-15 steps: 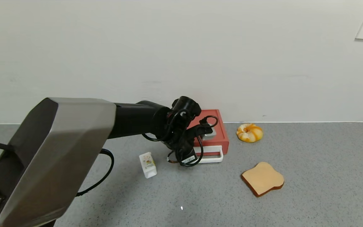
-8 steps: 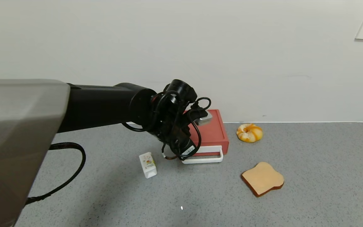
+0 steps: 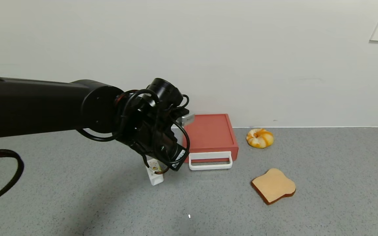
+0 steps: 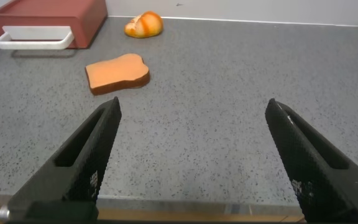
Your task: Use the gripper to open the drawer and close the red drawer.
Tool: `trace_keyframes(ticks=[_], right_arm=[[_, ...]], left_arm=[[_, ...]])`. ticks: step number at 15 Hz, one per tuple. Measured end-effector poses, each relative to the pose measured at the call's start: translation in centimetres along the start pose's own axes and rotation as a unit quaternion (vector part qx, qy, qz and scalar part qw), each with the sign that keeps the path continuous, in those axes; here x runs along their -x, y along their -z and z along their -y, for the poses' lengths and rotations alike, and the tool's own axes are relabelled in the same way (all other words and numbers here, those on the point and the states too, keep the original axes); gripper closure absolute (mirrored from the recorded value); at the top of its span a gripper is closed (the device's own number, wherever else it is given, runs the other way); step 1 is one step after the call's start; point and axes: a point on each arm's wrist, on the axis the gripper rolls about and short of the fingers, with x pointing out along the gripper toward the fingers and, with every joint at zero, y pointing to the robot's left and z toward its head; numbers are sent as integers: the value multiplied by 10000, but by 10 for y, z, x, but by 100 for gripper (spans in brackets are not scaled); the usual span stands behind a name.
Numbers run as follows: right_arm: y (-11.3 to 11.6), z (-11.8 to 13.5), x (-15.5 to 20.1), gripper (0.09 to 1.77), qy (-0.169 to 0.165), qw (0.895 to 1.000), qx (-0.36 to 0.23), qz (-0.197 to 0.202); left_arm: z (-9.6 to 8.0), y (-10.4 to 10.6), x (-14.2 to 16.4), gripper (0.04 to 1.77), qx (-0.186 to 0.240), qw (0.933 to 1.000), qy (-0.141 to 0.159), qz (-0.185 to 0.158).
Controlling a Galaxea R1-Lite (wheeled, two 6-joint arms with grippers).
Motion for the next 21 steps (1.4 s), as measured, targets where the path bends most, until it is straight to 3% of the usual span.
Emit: trace_keyframes(ticks=[2, 4, 6, 11, 15, 21], right_arm=[[0, 0, 0, 15, 4, 10000, 2, 2], [0, 0, 0, 15, 4, 10000, 2, 2], [0, 0, 0, 15, 4, 10000, 0, 2], [0, 0, 0, 15, 4, 10000, 2, 4], [0, 0, 0, 15, 4, 10000, 2, 2], [0, 0, 0, 15, 4, 10000, 0, 0]], left_arm=[[-7, 7, 9, 170, 249, 9995, -134, 147], [-13, 17, 18, 132, 416, 9984, -291, 246], [-18, 31, 24, 105, 458, 9981, -358, 179], [-32, 67, 51, 60, 718, 9952, -594, 294], [-35, 99, 75, 40, 881, 9895, -787, 834], [-35, 139, 126, 24, 1123, 9713, -1087, 1792]])
